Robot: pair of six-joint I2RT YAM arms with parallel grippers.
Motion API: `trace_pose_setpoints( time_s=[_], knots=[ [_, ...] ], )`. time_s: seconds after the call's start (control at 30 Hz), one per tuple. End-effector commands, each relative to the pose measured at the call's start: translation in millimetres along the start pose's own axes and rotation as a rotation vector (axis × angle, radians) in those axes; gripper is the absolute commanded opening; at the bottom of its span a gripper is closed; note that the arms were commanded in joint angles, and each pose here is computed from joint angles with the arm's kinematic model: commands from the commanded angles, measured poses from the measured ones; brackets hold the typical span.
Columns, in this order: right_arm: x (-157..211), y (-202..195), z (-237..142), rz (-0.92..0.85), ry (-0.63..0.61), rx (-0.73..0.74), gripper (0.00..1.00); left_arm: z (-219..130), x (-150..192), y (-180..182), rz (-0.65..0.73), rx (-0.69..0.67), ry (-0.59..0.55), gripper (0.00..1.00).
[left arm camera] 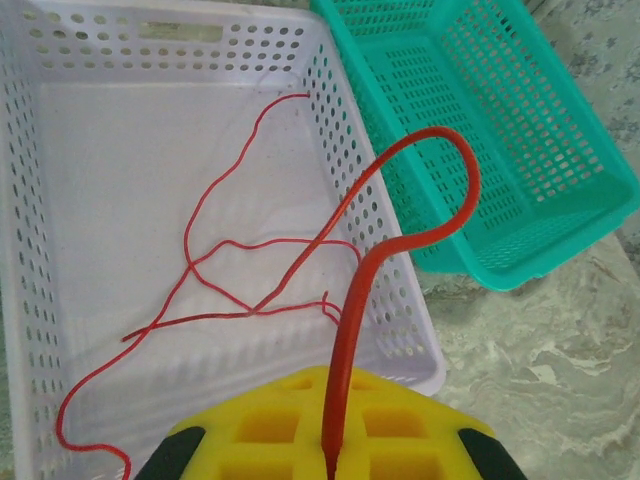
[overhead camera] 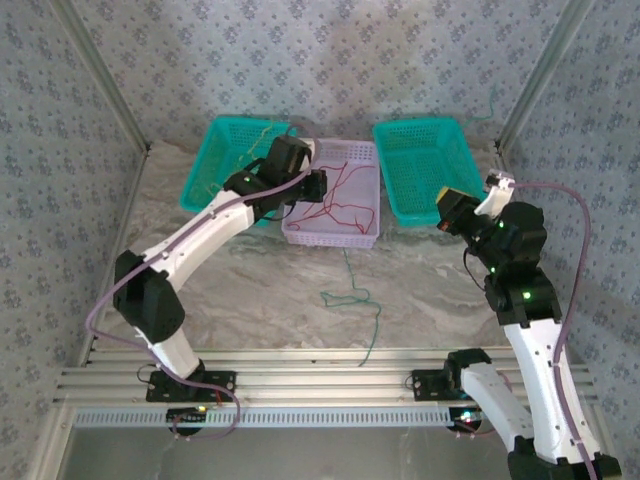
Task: Untangle the cables
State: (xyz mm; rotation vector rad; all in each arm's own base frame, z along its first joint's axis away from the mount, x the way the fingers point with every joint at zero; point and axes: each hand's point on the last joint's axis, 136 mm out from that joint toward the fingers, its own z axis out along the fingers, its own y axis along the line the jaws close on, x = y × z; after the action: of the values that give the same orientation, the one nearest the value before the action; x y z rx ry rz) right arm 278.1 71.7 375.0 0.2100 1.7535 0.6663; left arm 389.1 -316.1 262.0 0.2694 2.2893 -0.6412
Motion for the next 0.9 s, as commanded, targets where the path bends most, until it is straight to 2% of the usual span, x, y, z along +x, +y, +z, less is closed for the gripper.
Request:
trace_pose_setpoints(
  time_s=[0.0, 0.2, 0.43, 0.63, 0.7, 0.87],
  knots=[
    [-9, 2, -7, -0.009, -0.028, 0.004, 0.00, 10, -7, -14, 0.013, 0.027, -0.008, 0.00],
    [-2, 1, 1, 0.013, -0.003, -0.010, 0.00, 58, 20, -4, -0.006, -0.006, 0.086, 0.00],
    [3, 1, 4, 0.019, 0.017, -0.017, 0.00, 98, 41, 9, -0.018, -0.048, 0.148, 0.00],
    [7, 1, 6, 0.020, 0.032, -0.023, 0.00, 127, 59, 16, -0.021, -0.068, 0.210, 0.06],
    [9, 0, 6, 0.021, 0.038, -0.024, 0.00, 132, 58, 18, -0.013, -0.079, 0.210, 0.12],
    [14, 0, 9, 0.031, 0.052, -0.030, 0.00, 149, 57, 27, 0.009, -0.111, 0.222, 0.14]
  ],
)
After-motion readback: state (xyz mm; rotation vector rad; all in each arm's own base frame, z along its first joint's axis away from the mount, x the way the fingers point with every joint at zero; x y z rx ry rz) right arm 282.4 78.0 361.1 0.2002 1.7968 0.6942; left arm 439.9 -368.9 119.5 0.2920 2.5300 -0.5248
